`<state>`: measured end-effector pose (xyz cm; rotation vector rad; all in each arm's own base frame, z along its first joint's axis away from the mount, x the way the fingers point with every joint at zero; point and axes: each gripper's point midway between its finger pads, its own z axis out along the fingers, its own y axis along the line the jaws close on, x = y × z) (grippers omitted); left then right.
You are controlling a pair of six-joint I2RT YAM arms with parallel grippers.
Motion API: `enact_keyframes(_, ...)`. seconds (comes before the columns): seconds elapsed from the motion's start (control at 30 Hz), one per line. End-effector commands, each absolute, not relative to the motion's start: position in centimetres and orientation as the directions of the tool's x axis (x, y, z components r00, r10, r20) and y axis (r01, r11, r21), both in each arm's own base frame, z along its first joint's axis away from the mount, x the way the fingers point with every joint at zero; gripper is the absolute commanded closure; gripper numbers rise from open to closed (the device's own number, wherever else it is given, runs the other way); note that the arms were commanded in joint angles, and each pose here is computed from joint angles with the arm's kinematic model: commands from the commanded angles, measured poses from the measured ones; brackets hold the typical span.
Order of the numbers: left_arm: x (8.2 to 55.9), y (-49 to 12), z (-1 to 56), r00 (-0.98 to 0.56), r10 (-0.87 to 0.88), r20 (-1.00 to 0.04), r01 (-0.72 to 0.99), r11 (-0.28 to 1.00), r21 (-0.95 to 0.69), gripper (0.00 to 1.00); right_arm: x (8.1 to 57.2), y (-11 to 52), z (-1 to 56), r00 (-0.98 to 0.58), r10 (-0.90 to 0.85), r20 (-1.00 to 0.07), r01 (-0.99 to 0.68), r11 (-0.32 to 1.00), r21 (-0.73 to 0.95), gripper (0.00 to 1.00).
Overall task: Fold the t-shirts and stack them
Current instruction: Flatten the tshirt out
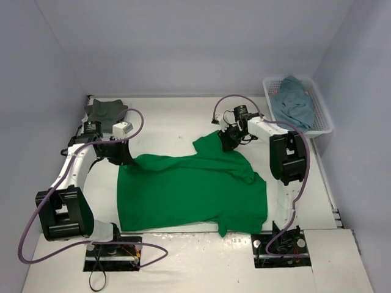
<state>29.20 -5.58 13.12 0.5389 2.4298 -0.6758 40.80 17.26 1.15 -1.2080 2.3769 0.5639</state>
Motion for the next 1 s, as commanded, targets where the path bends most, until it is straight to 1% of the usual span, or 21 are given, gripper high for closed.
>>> enact_keyframes(0.0,29.5,-6.0,15.0,-0.724,0.216,-0.655,0.532,0.780,-0.330,1.00,38.0,17.0,-0.8,-0.595,-0.678,-0.432,-0.800,0.551,0.237,0.88)
enact_keyframes(0.03,29.5,-5.9,15.0,-0.723,0.219,-0.655,0.533,0.780,-0.328,1.00,38.0,16.9,-1.1,-0.598,-0.681,-0.424,-0.798,0.555,0.235,0.92)
enact_keyframes(0.07,29.5,-5.9,15.0,-0.725,0.218,-0.653,0.530,0.782,-0.328,1.00,38.0,16.8,-1.3,-0.598,-0.683,-0.420,-0.798,0.556,0.233,1.00)
enact_keyframes(0.17,29.7,-5.9,15.2,-0.725,0.216,-0.654,0.529,0.783,-0.328,1.00,38.2,16.5,-1.4,-0.599,-0.686,-0.414,-0.797,0.563,0.220,1.00)
enact_keyframes(0.27,30.0,-5.7,15.5,-0.722,0.216,-0.658,0.528,0.786,-0.321,1.00,39.1,16.1,0.1,-0.595,-0.673,-0.440,-0.792,0.583,0.181,1.00)
enact_keyframes(0.37,30.2,-5.7,16.0,-0.720,0.213,-0.660,0.525,0.789,-0.319,1.00,40.9,15.3,4.0,-0.573,-0.644,-0.507,-0.784,0.610,0.111,1.00)
enact_keyframes(0.4,30.3,-5.7,16.4,-0.717,0.211,-0.665,0.526,0.790,-0.316,1.00,41.5,15.0,6.6,-0.550,-0.628,-0.550,-0.781,0.620,0.072,1.00)
enact_keyframes(0.47,30.3,-5.6,16.9,-0.711,0.209,-0.672,0.524,0.794,-0.308,1.00,42.4,14.0,9.9,-0.528,-0.598,-0.603,-0.763,0.645,0.028,1.00)
enact_keyframes(0.53,30.4,-5.5,18.1,-0.695,0.210,-0.687,0.527,0.800,-0.288,1.00,42.5,12.8,16.0,-0.463,-0.558,-0.689,-0.736,0.675,-0.051,1.00)
enact_keyframes(0.57,30.3,-5.5,18.5,-0.690,0.212,-0.692,0.528,0.801,-0.282,1.00,42.5,12.5,15.9,-0.471,-0.555,-0.686,-0.730,0.682,-0.050,1.00)
enact_keyframes(0.6,30.1,-5.5,18.8,-0.691,0.211,-0.691,0.528,0.801,-0.283,1.00,42.1,12.2,18.7,-0.430,-0.544,-0.720,-0.719,0.689,-0.091,1.00)
enact_keyframes(0.73,29.7,-5.8,22.3,-0.641,0.208,-0.739,0.548,0.798,-0.250,1.00,38.9,11.8,25.3,-0.324,-0.504,-0.800,-0.694,0.702,-0.162,1.00)
enact_keyframes(0.8,28.9,-6.1,23.8,-0.631,0.206,-0.748,0.556,0.793,-0.251,1.00,37.5,11.8,26.3,-0.313,-0.486,-0.816,-0.689,0.708,-0.157,1.00)
enact_keyframes(0.83,28.8,-6.2,25.1,-0.609,0.209,-0.765,0.567,0.789,-0.236,1.00,36.5,11.8,27.8,-0.280,-0.481,-0.831,-0.683,0.708,-0.180,1.00)
enact_keyframes(0.97,26.8,-6.7,29.2,-0.544,0.213,-0.811,0.591,0.784,-0.191,1.00,33.4,11.4,29.5,-0.235,-0.470,-0.851,-0.668,0.714,-0.210,1.00)
